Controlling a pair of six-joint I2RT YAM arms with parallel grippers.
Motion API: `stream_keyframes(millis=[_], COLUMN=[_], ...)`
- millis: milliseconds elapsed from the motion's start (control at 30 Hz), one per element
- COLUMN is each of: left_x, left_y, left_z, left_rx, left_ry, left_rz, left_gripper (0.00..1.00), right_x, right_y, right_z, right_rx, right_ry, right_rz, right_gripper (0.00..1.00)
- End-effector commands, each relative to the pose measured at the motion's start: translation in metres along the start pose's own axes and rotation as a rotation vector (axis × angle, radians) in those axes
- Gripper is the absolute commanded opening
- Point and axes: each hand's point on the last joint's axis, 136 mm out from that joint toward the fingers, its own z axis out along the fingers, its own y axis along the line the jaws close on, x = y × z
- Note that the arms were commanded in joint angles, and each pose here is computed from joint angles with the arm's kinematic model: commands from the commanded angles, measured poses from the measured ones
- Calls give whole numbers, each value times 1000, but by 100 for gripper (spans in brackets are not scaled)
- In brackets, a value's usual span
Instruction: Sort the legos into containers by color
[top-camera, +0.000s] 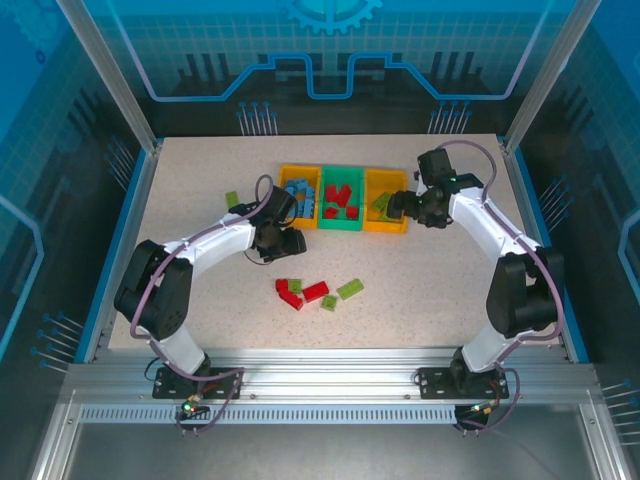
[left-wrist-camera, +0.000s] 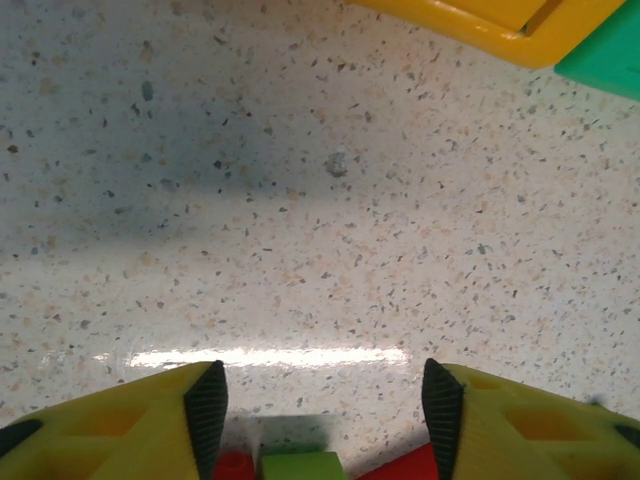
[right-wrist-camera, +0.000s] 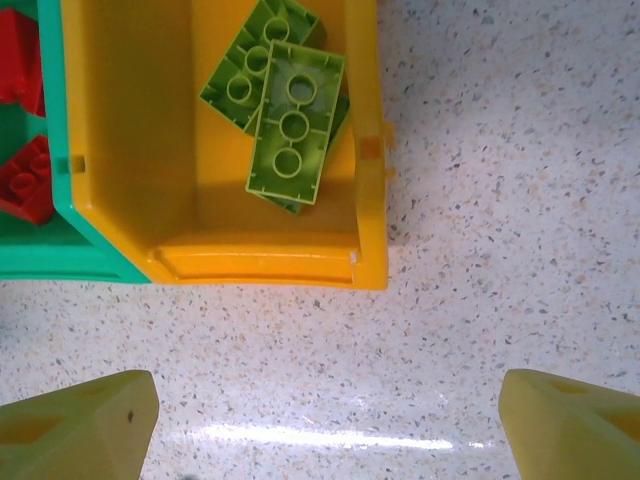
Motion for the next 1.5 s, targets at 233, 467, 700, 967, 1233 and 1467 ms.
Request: stream_keyframes(millis=[233, 467, 700, 967, 1233, 1467], left_x=[-32, -101, -155, -191, -210, -199], left_y=[62, 100, 125, 161, 169, 170], left_z=[-31, -34, 1, 24, 50, 65], left_rx=[-70, -141, -208, -297, -330, -313], left_ry=[-66, -103, -86, -86, -55, 9], left_rz=[-165, -199, -201, -206, -119, -85], left_gripper=[98, 99, 91, 83, 70, 45], right_x=[5, 7, 6, 10, 12, 8], right_y=[9, 13, 11, 4, -4, -16], right_z=[2, 6, 7, 14, 15, 7], right_rx=[-52, -57, -40, -4, 42, 76], right_ry=[5, 11, 12, 39, 50, 34], right_rz=[-3, -1, -3, -12, -5, 9], right_gripper=[90, 90, 90, 90, 90, 90])
